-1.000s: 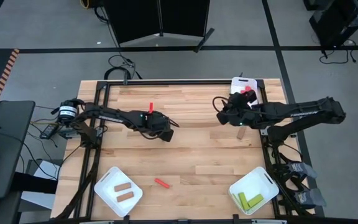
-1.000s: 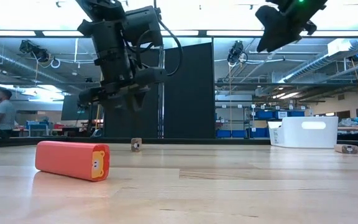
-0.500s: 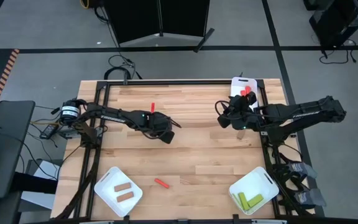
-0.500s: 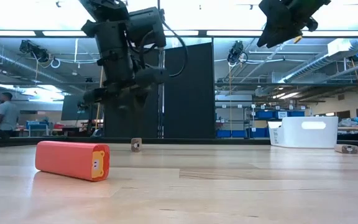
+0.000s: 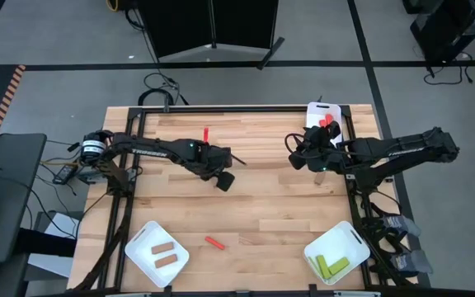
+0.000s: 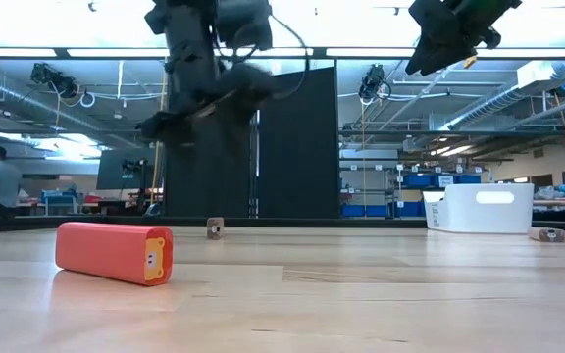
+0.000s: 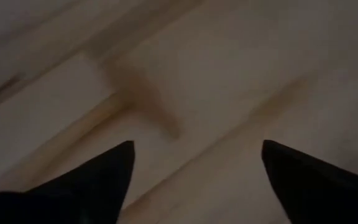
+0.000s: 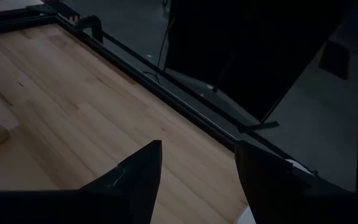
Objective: Sort blocks
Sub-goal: Put the left brown block into the bottom left bin
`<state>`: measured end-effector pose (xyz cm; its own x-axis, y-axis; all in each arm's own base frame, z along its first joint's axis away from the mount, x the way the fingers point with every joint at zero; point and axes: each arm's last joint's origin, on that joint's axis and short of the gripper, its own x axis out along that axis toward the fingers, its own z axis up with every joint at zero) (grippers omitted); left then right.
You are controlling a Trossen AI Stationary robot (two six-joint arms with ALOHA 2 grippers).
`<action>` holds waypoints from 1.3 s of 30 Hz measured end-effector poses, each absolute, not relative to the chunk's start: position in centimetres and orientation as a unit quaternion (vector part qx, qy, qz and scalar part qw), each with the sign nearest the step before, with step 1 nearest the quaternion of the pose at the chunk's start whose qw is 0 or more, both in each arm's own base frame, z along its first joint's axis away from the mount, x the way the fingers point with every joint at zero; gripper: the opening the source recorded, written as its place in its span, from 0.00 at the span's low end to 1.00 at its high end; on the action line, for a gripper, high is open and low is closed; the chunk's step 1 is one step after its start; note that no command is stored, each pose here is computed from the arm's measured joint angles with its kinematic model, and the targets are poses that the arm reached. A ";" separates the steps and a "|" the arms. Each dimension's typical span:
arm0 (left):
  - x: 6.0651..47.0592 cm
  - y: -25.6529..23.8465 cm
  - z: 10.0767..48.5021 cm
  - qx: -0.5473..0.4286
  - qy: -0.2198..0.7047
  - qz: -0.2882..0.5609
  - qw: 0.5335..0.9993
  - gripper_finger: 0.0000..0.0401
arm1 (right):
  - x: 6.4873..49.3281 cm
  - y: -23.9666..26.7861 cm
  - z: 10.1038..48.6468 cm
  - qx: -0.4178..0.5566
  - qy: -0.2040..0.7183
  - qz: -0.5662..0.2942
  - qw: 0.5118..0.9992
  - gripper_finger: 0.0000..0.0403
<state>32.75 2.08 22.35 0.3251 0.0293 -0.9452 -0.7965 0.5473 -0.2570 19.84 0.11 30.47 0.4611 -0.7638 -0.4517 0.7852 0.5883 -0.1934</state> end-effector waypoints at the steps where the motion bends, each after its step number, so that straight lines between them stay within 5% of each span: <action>1: 32.5 2.2 22.0 -0.380 0.518 0.299 0.706 0.92 | 19.8 0.1 30.5 0.021 0.253 -0.453 0.854 0.53; 7: 32.9 2.4 19.9 -0.373 0.542 0.334 0.675 0.99 | 19.8 0.1 30.6 0.012 0.247 -0.462 0.852 0.53; 23: 34.7 3.9 14.8 -0.343 0.552 0.384 0.655 0.96 | 19.8 0.1 30.6 0.010 0.249 -0.460 0.852 0.53; 28: 34.9 4.0 14.8 -0.343 0.545 0.382 0.663 0.74 | 19.8 0.1 30.6 0.010 0.249 -0.460 0.852 0.53; 35: 34.8 4.0 14.6 -0.316 0.560 0.359 0.676 0.17 | 19.9 0.1 30.6 0.010 0.249 -0.460 0.852 0.53; 39: 34.8 3.8 14.8 -0.294 0.574 0.338 0.685 0.17 | 19.9 0.1 30.5 0.020 0.248 -0.456 0.854 0.53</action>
<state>34.81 3.78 14.81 0.1118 0.1260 -0.9857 -0.8016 0.5977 -0.0145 19.87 0.14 30.54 0.4610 -0.7694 -0.4421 0.7892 0.5833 -0.1922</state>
